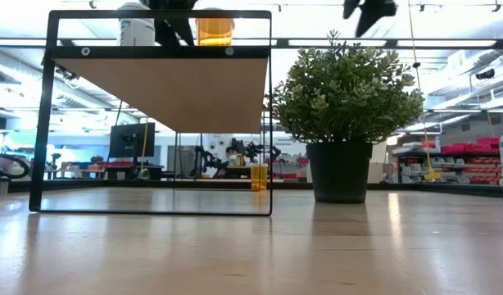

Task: Pick and place medicine bottles onto shelf by color
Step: Put the white pill bottle on the shelf aligned with the other white pill bottles

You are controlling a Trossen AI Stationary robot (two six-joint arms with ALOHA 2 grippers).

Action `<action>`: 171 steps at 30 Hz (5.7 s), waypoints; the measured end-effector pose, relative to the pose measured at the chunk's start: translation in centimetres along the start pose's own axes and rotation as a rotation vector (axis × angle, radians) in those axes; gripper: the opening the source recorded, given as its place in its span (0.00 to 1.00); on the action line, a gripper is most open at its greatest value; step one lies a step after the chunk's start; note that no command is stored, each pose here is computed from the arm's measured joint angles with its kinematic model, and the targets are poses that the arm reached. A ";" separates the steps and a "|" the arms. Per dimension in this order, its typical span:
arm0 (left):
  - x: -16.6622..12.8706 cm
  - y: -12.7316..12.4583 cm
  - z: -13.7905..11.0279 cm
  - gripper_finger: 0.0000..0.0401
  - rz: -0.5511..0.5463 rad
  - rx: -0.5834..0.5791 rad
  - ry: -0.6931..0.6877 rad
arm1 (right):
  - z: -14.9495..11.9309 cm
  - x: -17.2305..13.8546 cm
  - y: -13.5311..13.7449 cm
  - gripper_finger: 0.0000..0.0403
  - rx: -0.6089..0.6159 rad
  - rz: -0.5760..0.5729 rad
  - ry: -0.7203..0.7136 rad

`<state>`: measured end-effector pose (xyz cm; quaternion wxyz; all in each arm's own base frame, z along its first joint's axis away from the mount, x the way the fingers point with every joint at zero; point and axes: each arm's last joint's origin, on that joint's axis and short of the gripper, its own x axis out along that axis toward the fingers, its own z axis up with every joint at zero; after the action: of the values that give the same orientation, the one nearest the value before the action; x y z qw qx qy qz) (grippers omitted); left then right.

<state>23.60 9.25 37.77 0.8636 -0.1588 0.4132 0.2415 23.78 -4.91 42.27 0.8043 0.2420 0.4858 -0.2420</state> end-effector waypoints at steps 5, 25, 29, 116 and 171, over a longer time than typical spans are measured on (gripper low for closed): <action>-1.9 -0.3 0.0 0.62 -0.037 0.004 -0.102 | -2.3 -0.5 2.0 0.71 0.068 0.020 0.099; -5.3 -0.5 0.2 0.62 -0.174 0.060 -0.301 | -15.6 5.7 13.1 0.71 0.246 0.160 0.252; -5.4 -0.5 0.4 0.62 -0.178 0.057 -0.313 | -18.7 8.4 13.1 0.71 0.327 0.113 0.342; -5.7 -3.2 -0.7 0.59 -0.171 0.252 -0.304 | -1.8 1.6 16.2 0.49 -0.454 0.266 -0.431; -8.3 -1.0 -3.9 0.55 -0.116 -0.199 -0.152 | 8.8 17.1 15.9 0.51 -0.661 0.235 -0.306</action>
<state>17.18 4.26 42.04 0.8847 -0.2486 0.3108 0.2425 46.56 -0.87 32.95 0.9244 -0.0155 0.3809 -0.0117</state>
